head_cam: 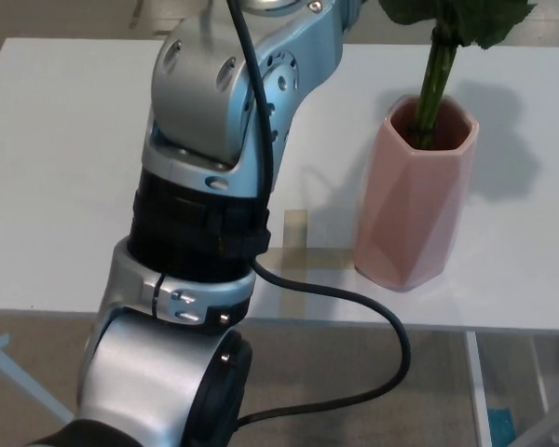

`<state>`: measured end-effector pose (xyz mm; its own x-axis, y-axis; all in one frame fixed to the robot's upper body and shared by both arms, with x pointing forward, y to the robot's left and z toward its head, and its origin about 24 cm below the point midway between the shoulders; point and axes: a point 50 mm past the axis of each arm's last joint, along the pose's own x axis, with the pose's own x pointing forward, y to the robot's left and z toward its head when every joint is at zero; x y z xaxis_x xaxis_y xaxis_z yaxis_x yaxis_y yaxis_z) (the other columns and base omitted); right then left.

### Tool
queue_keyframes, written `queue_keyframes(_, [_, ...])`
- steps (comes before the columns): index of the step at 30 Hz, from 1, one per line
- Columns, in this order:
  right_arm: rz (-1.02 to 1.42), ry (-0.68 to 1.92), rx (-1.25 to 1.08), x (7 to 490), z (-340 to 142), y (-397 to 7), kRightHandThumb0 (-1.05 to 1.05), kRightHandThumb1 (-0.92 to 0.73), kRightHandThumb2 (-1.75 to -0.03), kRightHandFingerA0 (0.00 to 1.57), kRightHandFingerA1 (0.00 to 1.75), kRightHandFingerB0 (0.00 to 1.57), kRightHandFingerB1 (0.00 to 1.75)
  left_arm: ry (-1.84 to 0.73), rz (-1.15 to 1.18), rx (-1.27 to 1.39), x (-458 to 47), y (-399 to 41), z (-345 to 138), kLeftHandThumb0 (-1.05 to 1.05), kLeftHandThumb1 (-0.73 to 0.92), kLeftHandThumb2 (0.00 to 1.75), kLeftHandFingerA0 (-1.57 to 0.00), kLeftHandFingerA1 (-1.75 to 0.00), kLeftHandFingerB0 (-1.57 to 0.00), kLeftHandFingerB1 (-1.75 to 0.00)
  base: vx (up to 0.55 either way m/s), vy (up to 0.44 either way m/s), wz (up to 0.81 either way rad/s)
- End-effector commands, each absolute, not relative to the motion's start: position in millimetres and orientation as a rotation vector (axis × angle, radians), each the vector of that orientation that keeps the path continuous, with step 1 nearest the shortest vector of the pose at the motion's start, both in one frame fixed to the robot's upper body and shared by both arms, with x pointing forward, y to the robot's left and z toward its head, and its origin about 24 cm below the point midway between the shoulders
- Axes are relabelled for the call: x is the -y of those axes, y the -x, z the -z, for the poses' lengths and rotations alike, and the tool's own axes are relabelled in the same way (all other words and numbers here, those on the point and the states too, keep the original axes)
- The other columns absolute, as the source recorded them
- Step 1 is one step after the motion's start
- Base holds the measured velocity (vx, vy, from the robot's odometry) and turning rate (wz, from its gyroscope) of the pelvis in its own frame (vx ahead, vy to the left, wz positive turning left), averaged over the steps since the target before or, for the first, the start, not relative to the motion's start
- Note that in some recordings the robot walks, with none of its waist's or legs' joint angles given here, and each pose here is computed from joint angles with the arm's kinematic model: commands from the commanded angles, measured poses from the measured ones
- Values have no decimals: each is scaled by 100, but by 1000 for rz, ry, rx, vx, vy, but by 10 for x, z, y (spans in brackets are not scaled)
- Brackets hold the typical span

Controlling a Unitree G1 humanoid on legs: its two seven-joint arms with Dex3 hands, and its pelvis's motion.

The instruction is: Use the left hand to pick up the rose and then lift and insert it into the pink vase.

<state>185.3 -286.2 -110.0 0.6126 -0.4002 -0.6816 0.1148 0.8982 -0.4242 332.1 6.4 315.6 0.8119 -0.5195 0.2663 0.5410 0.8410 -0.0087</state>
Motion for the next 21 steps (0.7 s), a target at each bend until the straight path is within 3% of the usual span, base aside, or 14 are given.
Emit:
queue_keyframes(1, [306, 359, -886, 2881, 1117, -1811, -26, -63, -58, 72, 45, 61, 41, 83, 560, 268, -42, -3318, -3133, -17, 81, 65, -100, -136, -83, -70, 0, 0, 0])
queue_keyframes(21, [304, 354, -886, 2880, 1100, -1854, -27, -63, -58, 72, 44, 61, 41, 69, 551, 254, 7, -3374, -2956, -19, 81, 66, -103, -138, -83, -69, 0, 0, 0])
